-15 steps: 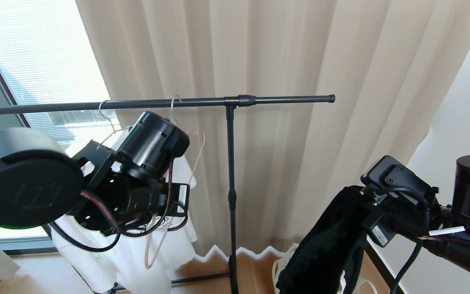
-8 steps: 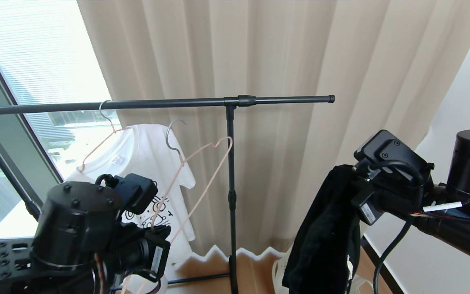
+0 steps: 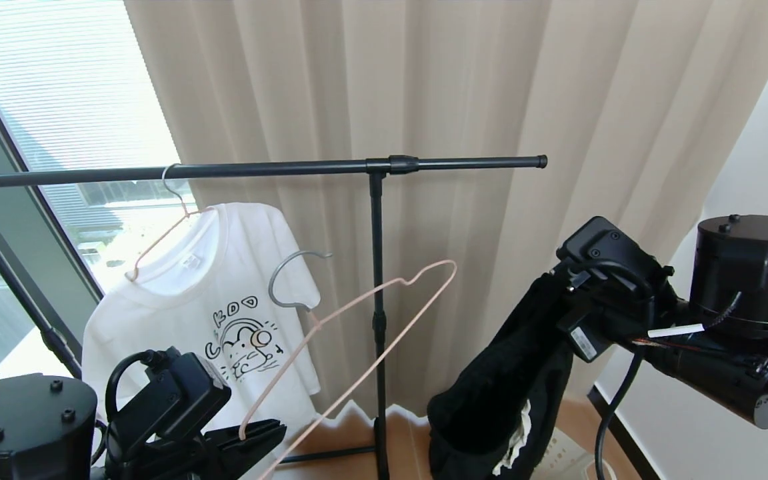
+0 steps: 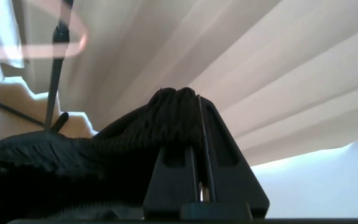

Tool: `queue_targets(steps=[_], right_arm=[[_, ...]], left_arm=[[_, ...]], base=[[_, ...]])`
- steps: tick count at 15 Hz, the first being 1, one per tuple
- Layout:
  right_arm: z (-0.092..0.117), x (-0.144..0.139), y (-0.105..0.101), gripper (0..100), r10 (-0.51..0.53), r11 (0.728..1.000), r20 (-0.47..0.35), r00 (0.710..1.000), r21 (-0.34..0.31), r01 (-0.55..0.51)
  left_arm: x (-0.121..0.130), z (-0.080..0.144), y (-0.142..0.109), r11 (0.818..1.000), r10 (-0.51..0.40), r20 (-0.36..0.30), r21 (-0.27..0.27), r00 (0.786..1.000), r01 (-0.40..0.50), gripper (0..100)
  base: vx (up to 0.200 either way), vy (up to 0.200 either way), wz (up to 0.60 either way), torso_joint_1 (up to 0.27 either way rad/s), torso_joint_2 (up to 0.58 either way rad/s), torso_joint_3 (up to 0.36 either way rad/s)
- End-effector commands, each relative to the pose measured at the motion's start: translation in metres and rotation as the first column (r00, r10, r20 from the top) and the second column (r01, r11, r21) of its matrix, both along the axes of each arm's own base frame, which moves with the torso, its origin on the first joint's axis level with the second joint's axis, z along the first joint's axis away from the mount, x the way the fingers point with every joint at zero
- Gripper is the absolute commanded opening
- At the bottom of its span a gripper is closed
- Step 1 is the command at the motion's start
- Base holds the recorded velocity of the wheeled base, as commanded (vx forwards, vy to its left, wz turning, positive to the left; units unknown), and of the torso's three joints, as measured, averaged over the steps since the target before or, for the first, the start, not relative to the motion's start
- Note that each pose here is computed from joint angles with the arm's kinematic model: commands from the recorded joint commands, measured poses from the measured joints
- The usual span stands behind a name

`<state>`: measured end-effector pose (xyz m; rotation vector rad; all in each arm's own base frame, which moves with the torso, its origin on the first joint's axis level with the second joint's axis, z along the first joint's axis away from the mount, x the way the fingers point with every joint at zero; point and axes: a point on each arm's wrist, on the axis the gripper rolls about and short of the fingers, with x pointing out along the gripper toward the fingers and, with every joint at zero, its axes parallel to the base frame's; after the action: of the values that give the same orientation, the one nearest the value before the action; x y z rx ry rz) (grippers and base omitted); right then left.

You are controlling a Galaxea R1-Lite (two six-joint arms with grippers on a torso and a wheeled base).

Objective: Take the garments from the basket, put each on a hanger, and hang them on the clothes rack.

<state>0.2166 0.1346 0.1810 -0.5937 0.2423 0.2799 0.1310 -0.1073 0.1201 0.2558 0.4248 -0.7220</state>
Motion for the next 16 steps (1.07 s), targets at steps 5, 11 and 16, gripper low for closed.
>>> queue_targets(steps=[5, 11, 16], right_arm=[[-0.005, 0.007, 0.004, 0, -0.033, 0.999, 0.002, 0.999, -0.006, 0.033], [-0.003, 0.019, 0.025, 0, -0.123, 0.99, 0.008, 0.992, 0.074, 0.122], [-0.005, 0.018, 0.045, 0, -0.139, 0.986, 0.011, 0.99, 0.1, 0.137]], left_arm=[[-0.019, -0.013, 0.011, 0.99, -0.139, -0.024, 0.017, 0.99, 0.14, 0], [-0.019, -0.016, 0.01, 0.982, -0.19, -0.057, 0.0, 0.98, 0.191, 0], [-0.017, -0.022, 0.002, 0.977, -0.21, -0.1, 0.014, 0.973, 0.213, 0]], base=[[0.0, 0.0, 0.0, 0.0, 0.0, 0.0], [0.0, 0.0, 0.0, 0.0, 0.0, 0.0], [0.0, 0.0, 0.0, 0.0, 0.0, 0.0]])
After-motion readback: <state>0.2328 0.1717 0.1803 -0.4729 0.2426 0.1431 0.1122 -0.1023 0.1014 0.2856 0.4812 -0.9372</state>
